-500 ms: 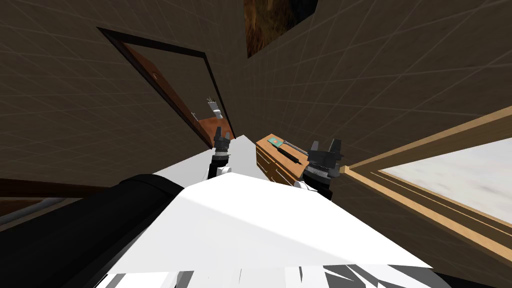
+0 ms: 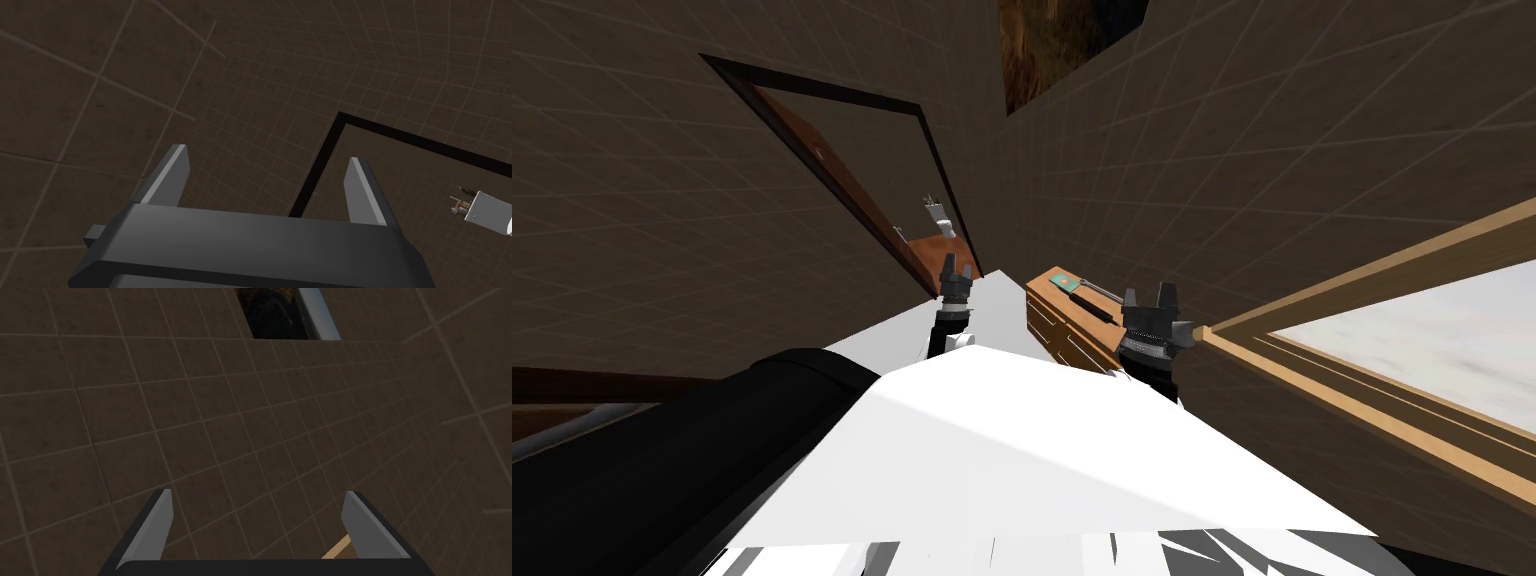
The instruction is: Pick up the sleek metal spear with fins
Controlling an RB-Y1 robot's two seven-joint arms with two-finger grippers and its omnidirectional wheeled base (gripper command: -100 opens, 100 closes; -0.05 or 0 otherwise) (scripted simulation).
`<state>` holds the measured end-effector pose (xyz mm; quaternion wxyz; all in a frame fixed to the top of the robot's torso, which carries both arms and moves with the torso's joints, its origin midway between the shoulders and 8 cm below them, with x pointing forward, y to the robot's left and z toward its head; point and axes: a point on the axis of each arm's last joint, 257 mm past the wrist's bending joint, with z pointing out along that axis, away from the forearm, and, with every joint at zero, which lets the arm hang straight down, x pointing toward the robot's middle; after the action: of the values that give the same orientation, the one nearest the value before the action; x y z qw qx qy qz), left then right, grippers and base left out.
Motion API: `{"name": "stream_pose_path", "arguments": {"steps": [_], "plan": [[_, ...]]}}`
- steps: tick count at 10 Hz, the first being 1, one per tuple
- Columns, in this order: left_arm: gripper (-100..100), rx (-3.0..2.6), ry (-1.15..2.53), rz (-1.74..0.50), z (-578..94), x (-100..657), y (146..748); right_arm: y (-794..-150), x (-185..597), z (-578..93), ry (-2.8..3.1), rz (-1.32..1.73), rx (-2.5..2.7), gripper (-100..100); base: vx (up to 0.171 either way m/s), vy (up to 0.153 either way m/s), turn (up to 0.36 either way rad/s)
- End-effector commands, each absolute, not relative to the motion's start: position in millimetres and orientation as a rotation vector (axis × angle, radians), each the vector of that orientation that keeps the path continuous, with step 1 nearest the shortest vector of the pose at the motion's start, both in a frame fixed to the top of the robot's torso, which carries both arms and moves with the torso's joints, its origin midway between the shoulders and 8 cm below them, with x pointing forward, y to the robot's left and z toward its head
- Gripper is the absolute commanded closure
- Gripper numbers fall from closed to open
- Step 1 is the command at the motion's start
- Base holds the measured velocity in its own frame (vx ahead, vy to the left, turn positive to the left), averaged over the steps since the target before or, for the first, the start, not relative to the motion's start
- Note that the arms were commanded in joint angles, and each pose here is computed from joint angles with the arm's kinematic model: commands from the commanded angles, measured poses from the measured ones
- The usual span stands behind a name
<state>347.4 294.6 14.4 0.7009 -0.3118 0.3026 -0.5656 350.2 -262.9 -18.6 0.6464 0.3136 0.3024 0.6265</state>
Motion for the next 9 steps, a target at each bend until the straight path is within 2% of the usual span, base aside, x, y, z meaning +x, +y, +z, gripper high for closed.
{"name": "stream_pose_path", "arguments": {"steps": [1,6,9], "plan": [[0,-0.694,0.674,-1.259,14.4,347.4,294.6,-258.1,353.8,-41.8,0.770,1.399,0.709,-100,-0.037,0.135,-0.066],[0,-0.694,0.674,-1.259,14.4,347.4,294.6,-255.8,357.9,-96.1,0.977,1.323,0.684,-100,-0.031,0.094,-0.039],[0,-0.694,0.674,-1.260,14.5,347.4,294.5,-260.5,356.2,-141.8,1.122,1.251,0.675,-100,-0.054,0.129,-0.051]]}}
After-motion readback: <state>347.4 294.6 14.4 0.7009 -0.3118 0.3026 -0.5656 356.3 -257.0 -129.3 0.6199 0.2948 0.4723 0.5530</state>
